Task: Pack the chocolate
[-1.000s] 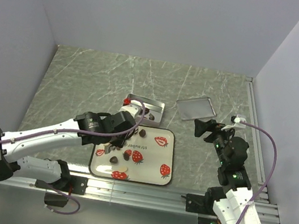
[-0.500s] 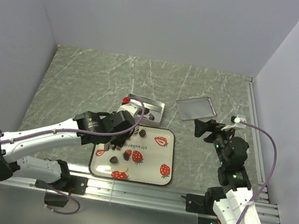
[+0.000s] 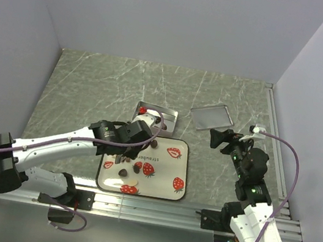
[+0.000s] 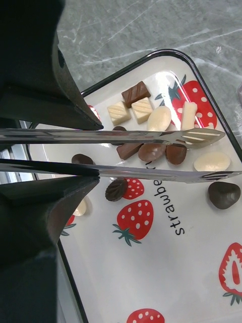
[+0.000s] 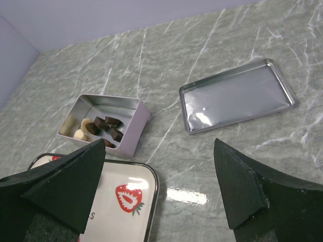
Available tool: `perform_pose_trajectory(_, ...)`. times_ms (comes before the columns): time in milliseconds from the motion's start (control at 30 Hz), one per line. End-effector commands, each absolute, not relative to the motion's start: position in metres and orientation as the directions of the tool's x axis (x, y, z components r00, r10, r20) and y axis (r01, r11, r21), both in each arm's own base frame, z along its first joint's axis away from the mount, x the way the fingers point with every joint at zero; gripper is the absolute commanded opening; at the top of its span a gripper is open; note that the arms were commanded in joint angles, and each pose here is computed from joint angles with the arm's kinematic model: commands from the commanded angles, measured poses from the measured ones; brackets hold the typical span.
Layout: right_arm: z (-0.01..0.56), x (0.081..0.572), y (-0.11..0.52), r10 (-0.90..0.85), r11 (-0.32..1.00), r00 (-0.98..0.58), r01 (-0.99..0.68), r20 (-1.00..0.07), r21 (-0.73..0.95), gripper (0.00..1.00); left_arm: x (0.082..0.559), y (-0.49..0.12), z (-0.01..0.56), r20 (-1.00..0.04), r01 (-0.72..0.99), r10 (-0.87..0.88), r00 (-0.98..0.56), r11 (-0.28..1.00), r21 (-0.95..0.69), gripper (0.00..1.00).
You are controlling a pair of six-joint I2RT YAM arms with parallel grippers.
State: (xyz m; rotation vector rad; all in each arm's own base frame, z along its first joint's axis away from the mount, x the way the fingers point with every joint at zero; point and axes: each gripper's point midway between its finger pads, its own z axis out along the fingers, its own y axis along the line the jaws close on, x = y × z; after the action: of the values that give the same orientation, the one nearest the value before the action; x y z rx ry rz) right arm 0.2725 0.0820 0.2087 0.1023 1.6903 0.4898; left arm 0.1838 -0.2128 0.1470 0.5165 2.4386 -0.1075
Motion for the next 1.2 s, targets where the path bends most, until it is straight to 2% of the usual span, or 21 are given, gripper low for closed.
perform_pose_trajectory(0,0.216,0.272,0.079,0.339,0.908,-0.152,-0.206,-0.929,0.365,0.94,0.195,-0.22,0.165,-0.647,0.389,0.325,-0.689,0.92,0.048,0.46)
perform_pose_trajectory(667,0.221,0.27,0.077,0.341,0.908,-0.133,-0.208,-0.931,0.363,0.94,0.201,-0.231,0.156,-0.579,0.42,0.439,-0.687,0.89,0.177,0.43)
perform_pose_trajectory(1167,0.223,0.267,0.074,0.342,0.911,-0.121,-0.2,-0.932,0.36,0.94,0.2,-0.234,0.168,-0.591,0.419,0.448,-0.67,0.886,0.197,0.29)
